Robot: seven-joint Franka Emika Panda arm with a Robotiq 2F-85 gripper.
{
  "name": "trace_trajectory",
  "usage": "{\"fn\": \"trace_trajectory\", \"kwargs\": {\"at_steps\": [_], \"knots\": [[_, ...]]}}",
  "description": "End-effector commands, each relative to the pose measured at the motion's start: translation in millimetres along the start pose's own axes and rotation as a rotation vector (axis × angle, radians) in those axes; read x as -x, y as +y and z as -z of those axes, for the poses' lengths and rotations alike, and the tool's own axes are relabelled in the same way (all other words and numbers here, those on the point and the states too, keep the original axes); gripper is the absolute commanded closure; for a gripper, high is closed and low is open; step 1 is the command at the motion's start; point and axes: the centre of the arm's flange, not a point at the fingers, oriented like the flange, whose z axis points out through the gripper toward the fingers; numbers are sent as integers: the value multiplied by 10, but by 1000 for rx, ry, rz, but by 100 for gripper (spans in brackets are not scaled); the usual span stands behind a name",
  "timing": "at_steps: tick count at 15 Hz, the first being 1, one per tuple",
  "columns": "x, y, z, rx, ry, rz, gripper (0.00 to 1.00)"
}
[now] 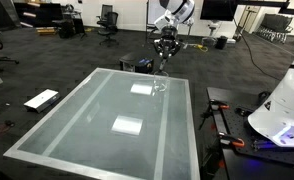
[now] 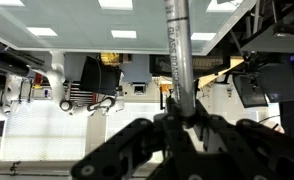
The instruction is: Put the marker in the glass then put it back on the table
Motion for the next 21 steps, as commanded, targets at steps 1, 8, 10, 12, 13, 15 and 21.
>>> {"fn": "trace_trajectory", "kwargs": {"at_steps": [1,8,10,12,13,15,21], "knots": [[-373,-55,-88,-18,-4,10,95],[-732,282,-502,-86,-22,36,95],[-793,379,-661,-116,-19,39,95],[-846,468,-831,-153,-14,37,95],[-868,507,-908,-165,-14,33,95],[-901,588,-1084,-177,-28,11,95],[-877,797,-1590,-152,-94,-98,95]]}}
